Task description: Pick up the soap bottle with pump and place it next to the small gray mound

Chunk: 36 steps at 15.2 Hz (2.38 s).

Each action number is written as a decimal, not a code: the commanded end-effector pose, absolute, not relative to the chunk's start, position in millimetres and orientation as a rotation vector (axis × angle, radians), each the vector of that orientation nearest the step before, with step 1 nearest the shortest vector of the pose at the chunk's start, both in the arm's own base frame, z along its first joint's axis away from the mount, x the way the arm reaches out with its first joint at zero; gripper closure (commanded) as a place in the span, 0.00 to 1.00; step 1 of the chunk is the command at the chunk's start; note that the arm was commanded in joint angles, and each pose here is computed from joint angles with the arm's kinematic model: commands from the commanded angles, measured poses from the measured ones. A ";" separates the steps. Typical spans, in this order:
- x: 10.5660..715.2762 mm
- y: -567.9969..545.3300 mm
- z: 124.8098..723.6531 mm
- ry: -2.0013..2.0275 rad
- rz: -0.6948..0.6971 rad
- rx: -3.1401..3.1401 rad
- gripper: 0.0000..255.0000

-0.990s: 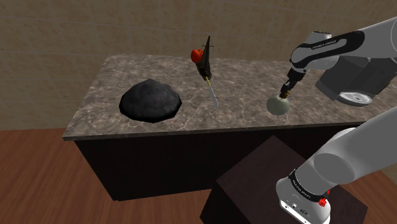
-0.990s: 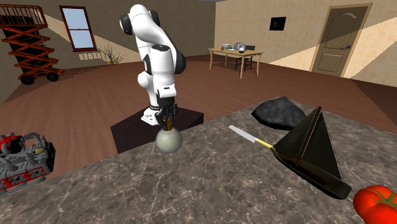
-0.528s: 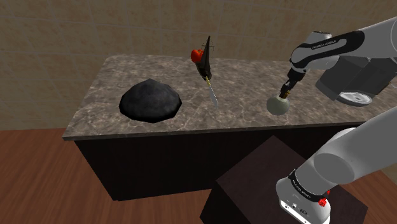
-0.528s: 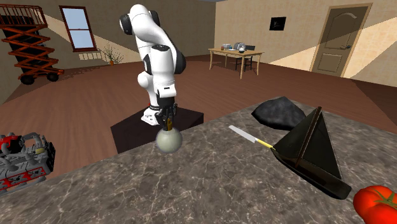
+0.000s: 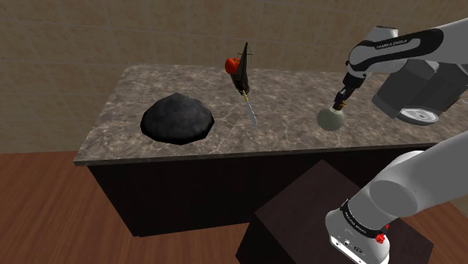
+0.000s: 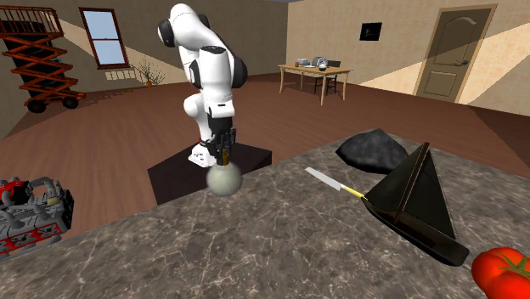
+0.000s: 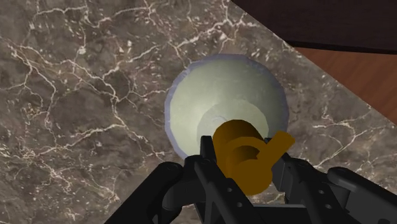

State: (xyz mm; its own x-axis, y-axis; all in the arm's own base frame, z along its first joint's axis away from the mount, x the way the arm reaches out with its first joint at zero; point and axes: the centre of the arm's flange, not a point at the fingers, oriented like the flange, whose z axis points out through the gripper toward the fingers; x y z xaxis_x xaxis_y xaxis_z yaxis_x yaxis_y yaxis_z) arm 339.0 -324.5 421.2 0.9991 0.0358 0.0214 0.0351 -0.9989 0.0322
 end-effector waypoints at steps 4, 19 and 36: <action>339.2 -325.7 447.7 0.055 0.034 3.109 1.00; 339.2 -325.7 526.9 0.055 0.034 3.109 1.00; 339.2 -325.7 616.7 0.055 0.034 3.109 1.00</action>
State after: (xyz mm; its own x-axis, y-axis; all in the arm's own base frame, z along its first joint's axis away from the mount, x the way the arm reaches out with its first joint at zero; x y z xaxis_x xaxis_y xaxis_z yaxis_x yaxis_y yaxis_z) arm 339.2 -325.9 611.8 0.9991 0.0359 0.0213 0.0352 -0.9989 0.0320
